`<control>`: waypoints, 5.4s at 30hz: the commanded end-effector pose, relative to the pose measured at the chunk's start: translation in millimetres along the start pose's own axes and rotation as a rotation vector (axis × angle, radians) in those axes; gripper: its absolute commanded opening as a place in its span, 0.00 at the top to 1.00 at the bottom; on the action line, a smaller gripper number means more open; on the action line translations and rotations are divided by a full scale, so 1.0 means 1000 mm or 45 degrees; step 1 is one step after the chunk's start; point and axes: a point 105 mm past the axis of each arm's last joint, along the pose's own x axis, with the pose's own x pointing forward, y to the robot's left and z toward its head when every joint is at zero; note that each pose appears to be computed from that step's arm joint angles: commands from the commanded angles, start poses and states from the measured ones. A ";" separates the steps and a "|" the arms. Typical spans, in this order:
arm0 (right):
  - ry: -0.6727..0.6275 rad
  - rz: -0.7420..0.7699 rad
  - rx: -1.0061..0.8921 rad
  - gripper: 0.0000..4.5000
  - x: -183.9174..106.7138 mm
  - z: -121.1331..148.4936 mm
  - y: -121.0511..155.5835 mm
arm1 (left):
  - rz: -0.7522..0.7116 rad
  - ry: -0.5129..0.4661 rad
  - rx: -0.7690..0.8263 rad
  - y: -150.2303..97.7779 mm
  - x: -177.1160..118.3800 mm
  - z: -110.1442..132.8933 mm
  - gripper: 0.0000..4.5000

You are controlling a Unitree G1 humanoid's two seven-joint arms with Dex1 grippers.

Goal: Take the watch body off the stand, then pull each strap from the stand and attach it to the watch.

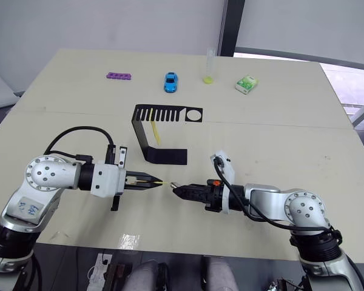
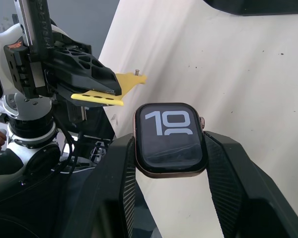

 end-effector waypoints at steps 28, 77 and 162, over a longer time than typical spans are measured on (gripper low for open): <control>-0.019 0.049 -0.021 0.66 -0.001 0.001 0.012 | 0.003 -0.023 0.019 -0.002 0.004 0.007 1.00; -0.010 0.057 -0.019 0.66 0.002 0.001 0.011 | 0.048 -0.021 0.007 -0.004 0.001 0.006 1.00; -0.001 0.077 -0.013 0.66 0.006 0.001 0.014 | -0.080 0.017 0.211 0.003 0.031 0.019 1.00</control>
